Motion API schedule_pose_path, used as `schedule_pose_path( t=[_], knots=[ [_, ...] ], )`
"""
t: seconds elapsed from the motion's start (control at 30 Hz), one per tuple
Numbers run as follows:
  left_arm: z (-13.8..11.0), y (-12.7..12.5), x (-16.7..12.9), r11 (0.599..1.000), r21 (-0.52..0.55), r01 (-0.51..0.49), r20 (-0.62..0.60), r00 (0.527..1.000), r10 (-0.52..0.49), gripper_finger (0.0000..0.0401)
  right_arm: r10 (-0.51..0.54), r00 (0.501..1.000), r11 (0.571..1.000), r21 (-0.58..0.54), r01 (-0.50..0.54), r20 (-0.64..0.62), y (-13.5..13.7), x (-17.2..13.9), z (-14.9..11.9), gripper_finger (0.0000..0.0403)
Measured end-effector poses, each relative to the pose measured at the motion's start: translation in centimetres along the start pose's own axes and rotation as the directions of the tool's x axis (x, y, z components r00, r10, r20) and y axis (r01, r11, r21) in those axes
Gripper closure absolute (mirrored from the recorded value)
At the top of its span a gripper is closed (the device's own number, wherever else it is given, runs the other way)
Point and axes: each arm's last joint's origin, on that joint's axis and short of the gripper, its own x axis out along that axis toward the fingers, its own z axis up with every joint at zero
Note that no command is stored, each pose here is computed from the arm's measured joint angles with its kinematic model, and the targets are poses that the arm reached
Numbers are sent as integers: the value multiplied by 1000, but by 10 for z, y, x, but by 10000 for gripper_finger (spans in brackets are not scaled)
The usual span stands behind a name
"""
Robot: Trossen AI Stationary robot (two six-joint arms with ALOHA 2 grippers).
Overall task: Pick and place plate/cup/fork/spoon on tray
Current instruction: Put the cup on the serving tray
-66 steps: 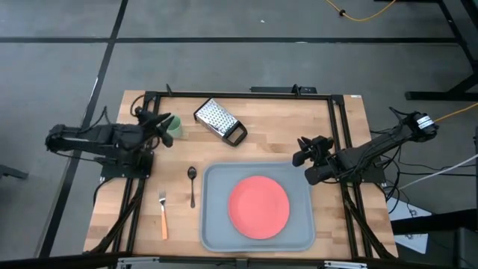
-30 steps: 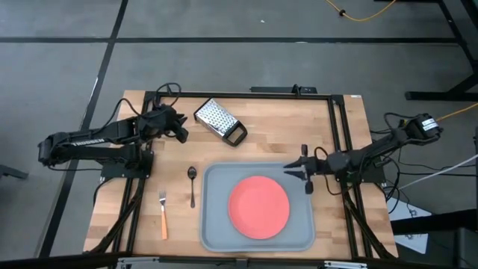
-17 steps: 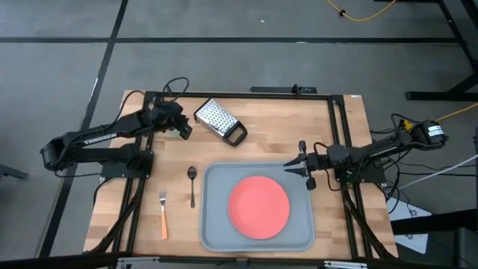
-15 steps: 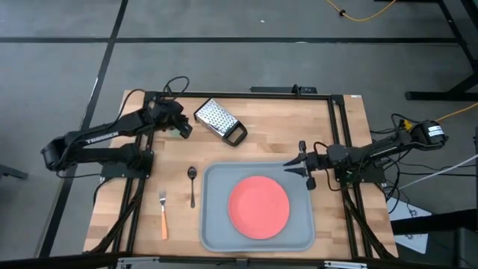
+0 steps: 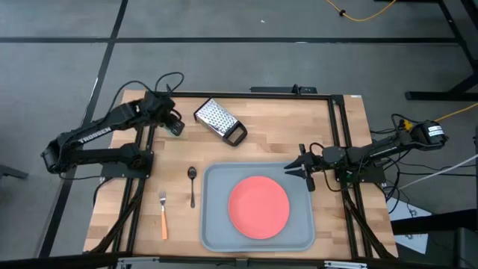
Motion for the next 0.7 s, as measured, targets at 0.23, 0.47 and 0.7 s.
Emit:
schedule_pose_path(
  t=[0.23,0.47,0.7],
  knots=[
    [-11,-1,8,1000,-1,-2,-86,996,2,328,-7,1000,1000,-1,7,1,0,0,0,315],
    [-20,-5,19,1000,-7,-22,-115,993,21,328,-7,1000,1000,0,7,2,0,0,0,315],
    [-23,-16,19,999,43,24,-120,993,-18,328,-10,1000,1000,0,10,-14,0,0,-1,315]
  ],
)
